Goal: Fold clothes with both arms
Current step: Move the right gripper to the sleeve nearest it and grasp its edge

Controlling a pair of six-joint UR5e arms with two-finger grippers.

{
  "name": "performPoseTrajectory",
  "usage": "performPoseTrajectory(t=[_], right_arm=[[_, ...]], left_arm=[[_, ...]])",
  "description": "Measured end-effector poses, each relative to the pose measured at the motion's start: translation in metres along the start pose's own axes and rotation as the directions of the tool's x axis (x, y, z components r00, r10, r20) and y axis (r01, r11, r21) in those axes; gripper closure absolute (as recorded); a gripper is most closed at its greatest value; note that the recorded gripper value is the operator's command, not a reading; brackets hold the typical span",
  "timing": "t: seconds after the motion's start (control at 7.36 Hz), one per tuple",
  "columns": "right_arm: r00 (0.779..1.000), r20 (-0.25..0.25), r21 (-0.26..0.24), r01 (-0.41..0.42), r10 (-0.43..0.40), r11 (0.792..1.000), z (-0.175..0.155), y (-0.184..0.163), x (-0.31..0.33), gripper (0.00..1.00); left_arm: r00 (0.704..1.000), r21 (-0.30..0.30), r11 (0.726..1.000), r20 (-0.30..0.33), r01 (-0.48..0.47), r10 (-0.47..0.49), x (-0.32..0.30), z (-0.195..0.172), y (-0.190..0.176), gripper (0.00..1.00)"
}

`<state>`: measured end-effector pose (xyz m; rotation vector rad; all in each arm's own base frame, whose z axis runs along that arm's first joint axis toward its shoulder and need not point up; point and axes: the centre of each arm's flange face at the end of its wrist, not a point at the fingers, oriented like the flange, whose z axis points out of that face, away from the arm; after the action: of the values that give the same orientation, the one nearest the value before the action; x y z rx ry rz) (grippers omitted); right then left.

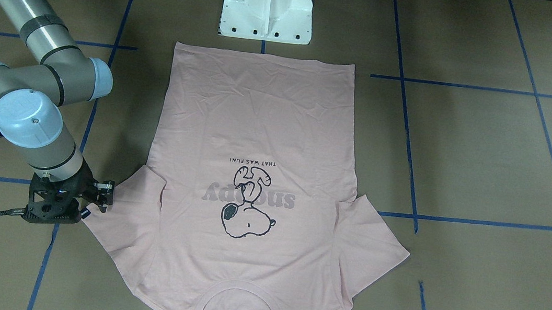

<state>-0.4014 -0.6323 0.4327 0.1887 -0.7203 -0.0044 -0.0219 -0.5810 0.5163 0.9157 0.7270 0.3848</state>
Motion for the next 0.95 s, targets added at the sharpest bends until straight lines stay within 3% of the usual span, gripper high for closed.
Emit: performPoseTrajectory(t=[0.95], right_arm=[[1.000,-0.019,0.001,-0.010,0.010,1.000,0.007,-0.001,0.003,0.57]], left_arm=[[1.000,0.010,1.000,0.000,-0.011,0.011,0.001,-0.002,0.011,0.00]])
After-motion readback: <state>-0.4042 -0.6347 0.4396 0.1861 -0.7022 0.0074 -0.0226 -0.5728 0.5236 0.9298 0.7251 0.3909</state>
